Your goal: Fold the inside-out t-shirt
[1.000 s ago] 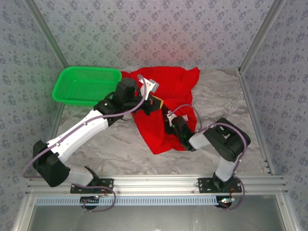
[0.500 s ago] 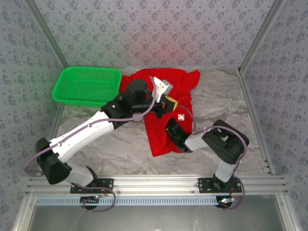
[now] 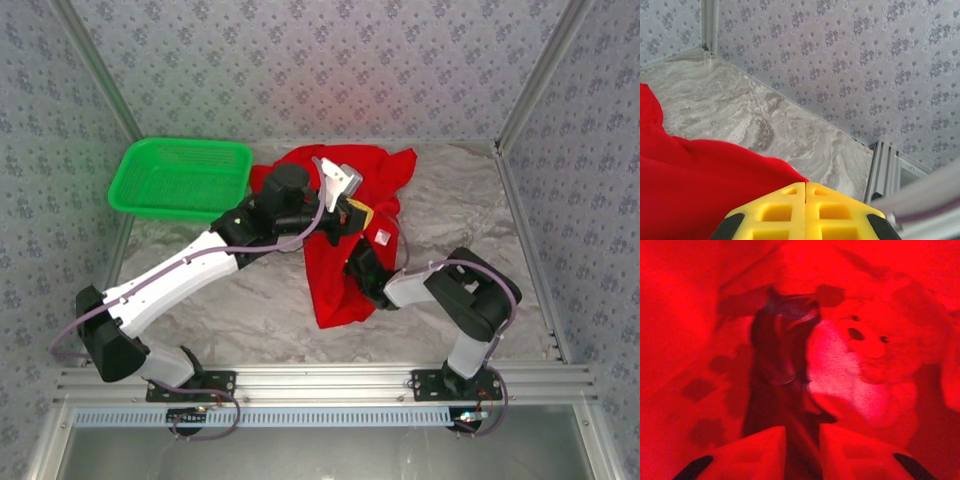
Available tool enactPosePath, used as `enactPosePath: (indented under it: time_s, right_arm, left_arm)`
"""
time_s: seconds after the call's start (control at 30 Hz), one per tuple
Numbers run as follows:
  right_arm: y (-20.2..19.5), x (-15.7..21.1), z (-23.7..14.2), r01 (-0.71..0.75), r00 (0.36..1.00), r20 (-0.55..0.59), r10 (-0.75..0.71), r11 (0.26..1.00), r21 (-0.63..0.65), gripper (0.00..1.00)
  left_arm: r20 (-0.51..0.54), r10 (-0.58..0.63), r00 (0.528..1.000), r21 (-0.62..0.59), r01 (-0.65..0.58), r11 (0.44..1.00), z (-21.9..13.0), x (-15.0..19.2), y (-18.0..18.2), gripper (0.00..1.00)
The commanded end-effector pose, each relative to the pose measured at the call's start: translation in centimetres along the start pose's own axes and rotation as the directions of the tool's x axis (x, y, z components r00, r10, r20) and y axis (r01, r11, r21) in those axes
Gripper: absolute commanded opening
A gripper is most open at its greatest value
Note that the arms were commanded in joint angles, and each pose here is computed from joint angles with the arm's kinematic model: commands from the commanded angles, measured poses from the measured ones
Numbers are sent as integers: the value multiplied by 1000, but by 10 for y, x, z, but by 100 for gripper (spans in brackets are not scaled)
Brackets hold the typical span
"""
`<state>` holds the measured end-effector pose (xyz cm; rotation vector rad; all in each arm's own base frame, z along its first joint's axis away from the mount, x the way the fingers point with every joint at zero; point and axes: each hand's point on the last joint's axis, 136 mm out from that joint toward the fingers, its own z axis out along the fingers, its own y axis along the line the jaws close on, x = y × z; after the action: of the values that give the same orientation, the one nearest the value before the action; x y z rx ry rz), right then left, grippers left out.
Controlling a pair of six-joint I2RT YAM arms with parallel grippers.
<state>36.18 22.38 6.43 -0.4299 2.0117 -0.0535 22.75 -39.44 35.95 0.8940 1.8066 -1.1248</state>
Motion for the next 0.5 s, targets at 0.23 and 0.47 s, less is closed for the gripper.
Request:
enactPosePath:
  time_s: [0.23, 0.47]
  right_arm:
    - [-22, -22, 23, -165, 986, -8, 166, 986, 27, 27]
    - [-13, -18, 45, -231, 971, -53, 231, 973, 14, 29]
  left_arm:
    - [117, 29, 993, 257, -59, 965, -17, -38, -62, 0]
    - [142, 76, 987, 302, -117, 946, -15, -62, -87, 0]
